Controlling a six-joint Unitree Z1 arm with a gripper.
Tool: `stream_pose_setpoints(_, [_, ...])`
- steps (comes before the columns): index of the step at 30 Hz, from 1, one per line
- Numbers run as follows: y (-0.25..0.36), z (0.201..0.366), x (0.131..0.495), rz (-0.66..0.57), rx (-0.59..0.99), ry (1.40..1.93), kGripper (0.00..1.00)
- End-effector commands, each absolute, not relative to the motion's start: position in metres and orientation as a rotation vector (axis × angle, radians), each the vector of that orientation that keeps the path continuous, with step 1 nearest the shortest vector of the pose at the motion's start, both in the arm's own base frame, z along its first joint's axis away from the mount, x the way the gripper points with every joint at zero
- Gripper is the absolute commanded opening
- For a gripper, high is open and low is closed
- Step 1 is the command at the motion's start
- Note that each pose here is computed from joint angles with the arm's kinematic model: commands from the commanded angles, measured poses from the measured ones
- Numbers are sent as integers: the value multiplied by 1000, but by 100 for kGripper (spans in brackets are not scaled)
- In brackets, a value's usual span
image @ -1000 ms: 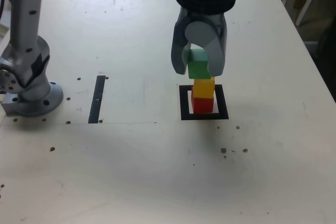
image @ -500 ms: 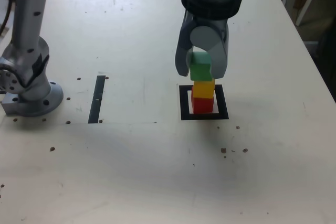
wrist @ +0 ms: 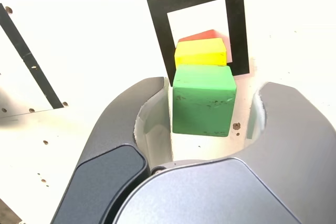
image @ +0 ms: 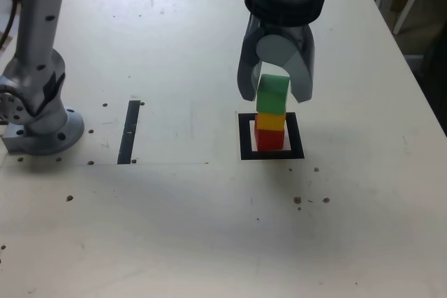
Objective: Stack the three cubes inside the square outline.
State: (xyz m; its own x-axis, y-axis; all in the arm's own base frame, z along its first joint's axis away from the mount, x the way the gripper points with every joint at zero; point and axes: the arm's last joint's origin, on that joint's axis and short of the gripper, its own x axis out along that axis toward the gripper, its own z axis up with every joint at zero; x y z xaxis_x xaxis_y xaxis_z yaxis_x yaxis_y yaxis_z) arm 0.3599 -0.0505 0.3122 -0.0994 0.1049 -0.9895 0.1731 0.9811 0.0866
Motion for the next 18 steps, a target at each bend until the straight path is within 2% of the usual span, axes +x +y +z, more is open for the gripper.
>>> stream_pose_setpoints(1, [-49, 310, 361, -56, 213, 1681, 99])
stream_pose_setpoints(4, [-49, 313, 358, -53, 215, 1677, 100])
stream_pose_setpoints(12, [-43, 333, 330, -29, 225, 1647, 100])
stream_pose_setpoints(18, [-36, 337, 291, 12, 239, 1673, 100])
